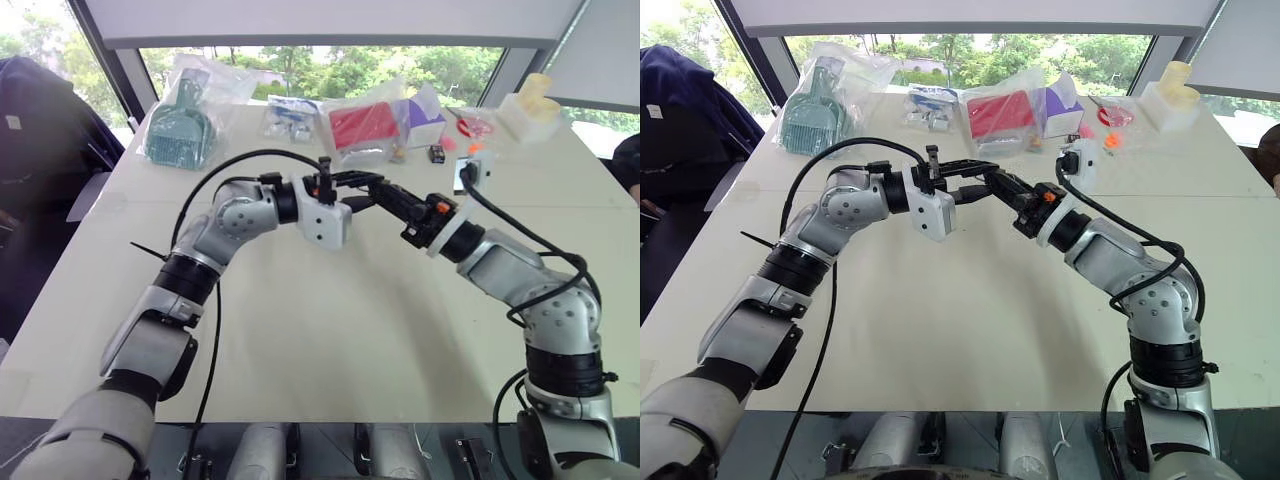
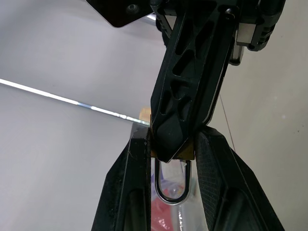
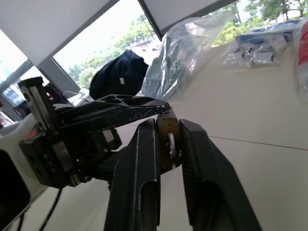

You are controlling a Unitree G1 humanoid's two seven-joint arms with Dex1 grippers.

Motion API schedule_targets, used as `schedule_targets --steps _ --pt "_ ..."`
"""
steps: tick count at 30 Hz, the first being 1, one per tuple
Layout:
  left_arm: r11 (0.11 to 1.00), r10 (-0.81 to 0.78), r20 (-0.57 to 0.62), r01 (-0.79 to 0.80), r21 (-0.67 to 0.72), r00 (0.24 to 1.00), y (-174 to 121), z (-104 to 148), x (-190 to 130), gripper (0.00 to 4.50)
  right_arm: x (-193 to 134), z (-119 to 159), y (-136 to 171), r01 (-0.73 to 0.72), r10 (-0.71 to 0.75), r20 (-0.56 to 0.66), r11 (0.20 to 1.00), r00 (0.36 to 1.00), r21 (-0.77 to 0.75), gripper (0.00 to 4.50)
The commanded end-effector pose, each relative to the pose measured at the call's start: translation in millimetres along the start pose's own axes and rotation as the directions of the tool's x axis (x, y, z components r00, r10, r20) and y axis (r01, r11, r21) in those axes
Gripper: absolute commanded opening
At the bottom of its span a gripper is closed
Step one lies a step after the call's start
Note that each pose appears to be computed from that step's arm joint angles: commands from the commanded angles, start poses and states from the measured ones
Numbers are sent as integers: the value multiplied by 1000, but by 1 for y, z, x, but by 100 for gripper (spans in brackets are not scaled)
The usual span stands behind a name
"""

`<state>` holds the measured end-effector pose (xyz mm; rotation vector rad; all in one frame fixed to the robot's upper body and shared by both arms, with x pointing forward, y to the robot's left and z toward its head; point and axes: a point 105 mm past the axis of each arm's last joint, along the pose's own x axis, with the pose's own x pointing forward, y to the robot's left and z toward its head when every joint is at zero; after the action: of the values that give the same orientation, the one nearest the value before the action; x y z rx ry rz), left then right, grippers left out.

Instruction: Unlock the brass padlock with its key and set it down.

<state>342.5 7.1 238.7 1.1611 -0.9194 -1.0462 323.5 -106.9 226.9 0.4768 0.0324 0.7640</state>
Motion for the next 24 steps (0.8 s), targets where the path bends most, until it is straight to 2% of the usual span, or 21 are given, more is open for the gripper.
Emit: schedule_targets --steps 1,3,7,10,11,13,15,17,20,24 --pt "997 68 49 -70 42 996 20 12 -1 67 -1 10 -1 11 -11 46 1000 999 8 6" --pt "997 67 43 -68 41 997 20 11 -2 67 0 8 -2 18 -18 39 1000 999 10 6" --pt "998 56 23 -57 22 998 20 7 -1 265 0 7 -4 24 -24 33 1000 999 12 6" --pt "997 62 -1 -62 -52 998 22 2 -3 412 1 7 -5 29 -30 29 1000 999 11 6" --pt "992 62 -19 -64 -111 998 23 -3 -6 443 1 8 -6 33 -33 27 999 999 7 6" --pt "946 53 -61 -70 -318 997 24 -15 -17 443 0 9 -10 46 -46 27 999 999 1 6" --pt "842 57 -91 -96 -531 994 28 -28 -29 443 -2 12 -14 58 -58 30 998 998 -7 6" --pt "734 60 -98 -110 -670 993 31 -36 -36 443 -3 14 -16 63 -63 35 998 997 -12 6" --pt "642 48 -78 -90 -761 996 32 -38 -37 443 -3 17 -17 62 -61 39 998 997 -15 6" --pt "610 45 -71 -83 -788 996 30 -42 -29 443 -2 18 -13 47 -46 42 999 998 -19 6"
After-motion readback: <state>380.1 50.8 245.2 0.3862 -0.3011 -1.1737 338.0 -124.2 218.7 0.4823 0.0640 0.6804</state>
